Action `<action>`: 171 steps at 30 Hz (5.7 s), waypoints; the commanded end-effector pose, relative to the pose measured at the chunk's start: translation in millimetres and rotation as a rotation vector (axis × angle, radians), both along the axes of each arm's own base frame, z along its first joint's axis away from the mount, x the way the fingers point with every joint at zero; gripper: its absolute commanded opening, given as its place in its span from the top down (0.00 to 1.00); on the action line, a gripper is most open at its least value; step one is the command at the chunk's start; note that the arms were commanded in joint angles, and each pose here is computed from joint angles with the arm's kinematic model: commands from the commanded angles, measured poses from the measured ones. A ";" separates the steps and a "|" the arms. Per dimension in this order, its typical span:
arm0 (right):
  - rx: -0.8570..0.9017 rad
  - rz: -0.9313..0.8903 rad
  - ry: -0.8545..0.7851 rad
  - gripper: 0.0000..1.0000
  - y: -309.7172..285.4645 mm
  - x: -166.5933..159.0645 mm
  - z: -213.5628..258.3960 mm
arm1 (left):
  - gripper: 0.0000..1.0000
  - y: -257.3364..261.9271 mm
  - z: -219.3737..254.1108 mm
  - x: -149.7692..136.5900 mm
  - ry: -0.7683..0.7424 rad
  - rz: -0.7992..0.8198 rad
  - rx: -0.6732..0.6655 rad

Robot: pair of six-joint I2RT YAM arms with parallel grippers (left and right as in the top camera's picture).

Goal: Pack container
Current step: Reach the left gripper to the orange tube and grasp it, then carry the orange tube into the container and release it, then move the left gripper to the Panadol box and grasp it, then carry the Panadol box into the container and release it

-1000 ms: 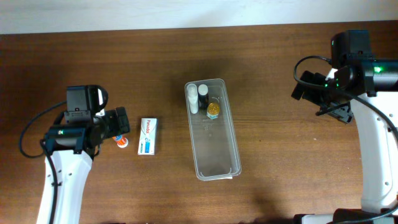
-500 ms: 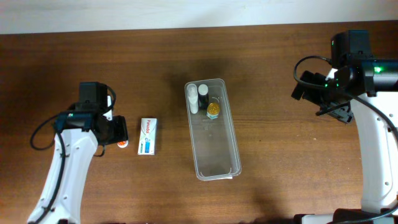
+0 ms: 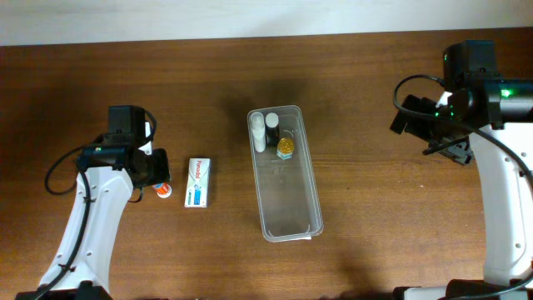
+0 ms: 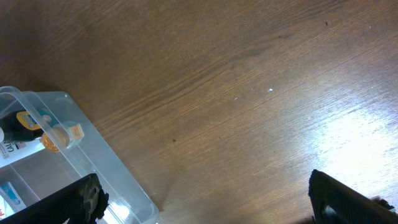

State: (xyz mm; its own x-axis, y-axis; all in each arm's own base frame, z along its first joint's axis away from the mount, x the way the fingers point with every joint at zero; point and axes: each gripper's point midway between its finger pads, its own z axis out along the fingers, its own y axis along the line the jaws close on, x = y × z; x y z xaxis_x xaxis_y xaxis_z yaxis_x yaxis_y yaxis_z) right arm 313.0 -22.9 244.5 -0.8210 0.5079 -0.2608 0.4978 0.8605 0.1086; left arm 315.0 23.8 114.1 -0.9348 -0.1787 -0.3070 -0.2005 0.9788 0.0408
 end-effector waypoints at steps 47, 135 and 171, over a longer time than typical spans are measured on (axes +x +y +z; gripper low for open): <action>0.004 -0.018 -0.014 0.02 -1.8 0.1 4.0 | 0.82 -274.0 35.9 50.2 -0.105 -0.637 0.000; 0.004 -0.018 -0.014 0.02 -1.9 0.1 4.0 | 0.22 -101.8 -66.8 21.4 0.348 -0.346 -0.132; 0.004 -0.018 -0.014 0.02 -1.8 0.1 4.0 | 0.50 -156.8 35.7 2.5 0.106 -0.259 -0.358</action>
